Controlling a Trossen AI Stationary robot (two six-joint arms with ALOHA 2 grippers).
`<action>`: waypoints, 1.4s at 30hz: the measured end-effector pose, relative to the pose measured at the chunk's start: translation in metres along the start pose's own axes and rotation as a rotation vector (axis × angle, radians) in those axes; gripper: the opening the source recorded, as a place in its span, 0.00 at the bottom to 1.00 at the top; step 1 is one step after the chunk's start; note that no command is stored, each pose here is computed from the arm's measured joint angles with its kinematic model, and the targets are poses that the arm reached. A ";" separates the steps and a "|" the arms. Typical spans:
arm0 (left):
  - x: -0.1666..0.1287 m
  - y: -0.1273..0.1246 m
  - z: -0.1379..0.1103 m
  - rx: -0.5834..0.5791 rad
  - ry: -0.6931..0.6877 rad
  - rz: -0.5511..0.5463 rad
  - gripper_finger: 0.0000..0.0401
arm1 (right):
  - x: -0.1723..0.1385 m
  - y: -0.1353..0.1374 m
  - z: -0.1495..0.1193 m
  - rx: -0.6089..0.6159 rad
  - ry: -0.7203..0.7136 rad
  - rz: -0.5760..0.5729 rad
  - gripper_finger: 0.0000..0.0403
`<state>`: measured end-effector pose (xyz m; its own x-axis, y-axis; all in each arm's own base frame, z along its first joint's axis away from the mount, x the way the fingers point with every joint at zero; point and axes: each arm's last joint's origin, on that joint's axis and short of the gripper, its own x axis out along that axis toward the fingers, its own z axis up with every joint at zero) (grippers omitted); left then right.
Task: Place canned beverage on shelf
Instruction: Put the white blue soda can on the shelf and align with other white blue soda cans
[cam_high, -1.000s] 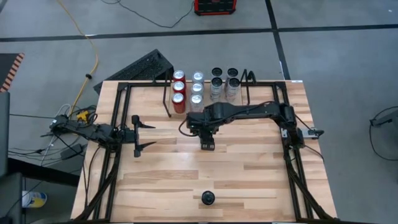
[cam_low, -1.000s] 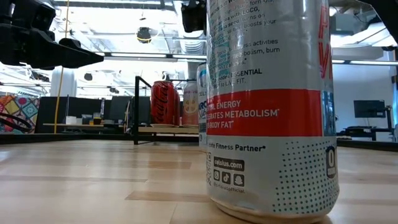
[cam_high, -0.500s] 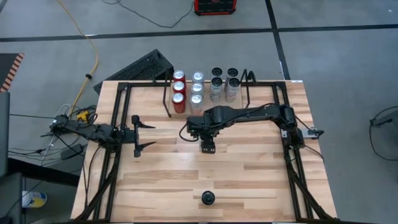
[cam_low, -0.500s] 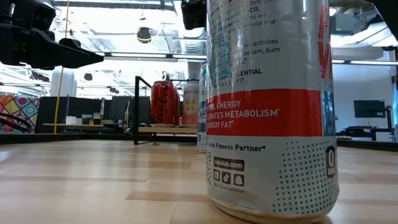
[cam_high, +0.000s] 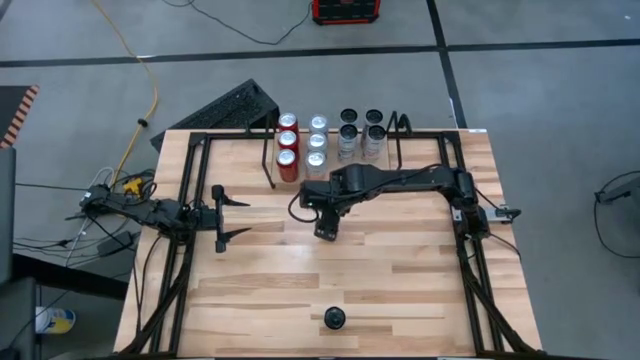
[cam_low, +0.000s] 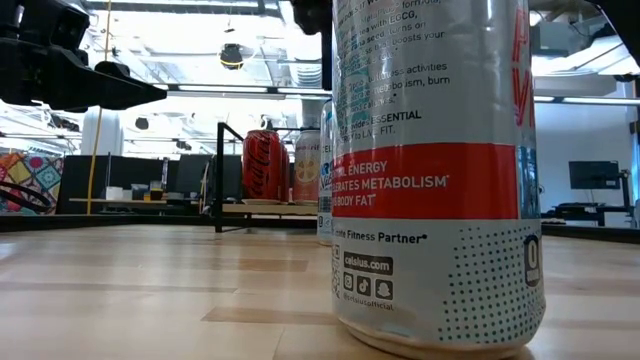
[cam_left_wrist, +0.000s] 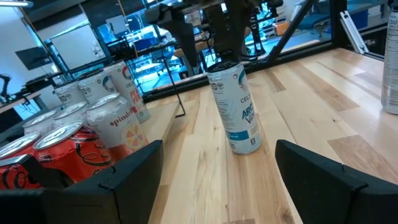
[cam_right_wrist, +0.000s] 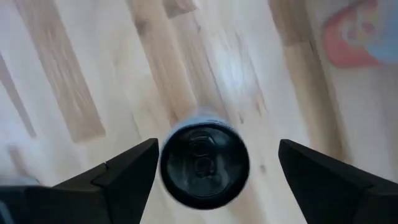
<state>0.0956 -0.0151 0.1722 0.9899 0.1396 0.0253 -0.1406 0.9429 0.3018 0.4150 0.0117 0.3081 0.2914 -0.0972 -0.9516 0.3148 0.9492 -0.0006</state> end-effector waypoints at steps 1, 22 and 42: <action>0.000 0.000 0.000 0.000 0.000 0.000 0.74 | -0.002 0.000 0.000 0.051 -0.001 0.001 0.89; 0.000 0.000 0.000 0.000 0.000 0.000 0.74 | 0.003 0.012 -0.009 0.315 0.057 -0.058 0.89; 0.000 0.000 0.000 0.000 0.000 0.000 0.74 | 0.021 0.014 -0.007 0.305 0.077 -0.117 0.76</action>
<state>0.0956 -0.0151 0.1722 0.9899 0.1393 0.0253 -0.1404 0.9430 0.3018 0.4186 0.0248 0.2863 0.1718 -0.1659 -0.9711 0.6015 0.7983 -0.0300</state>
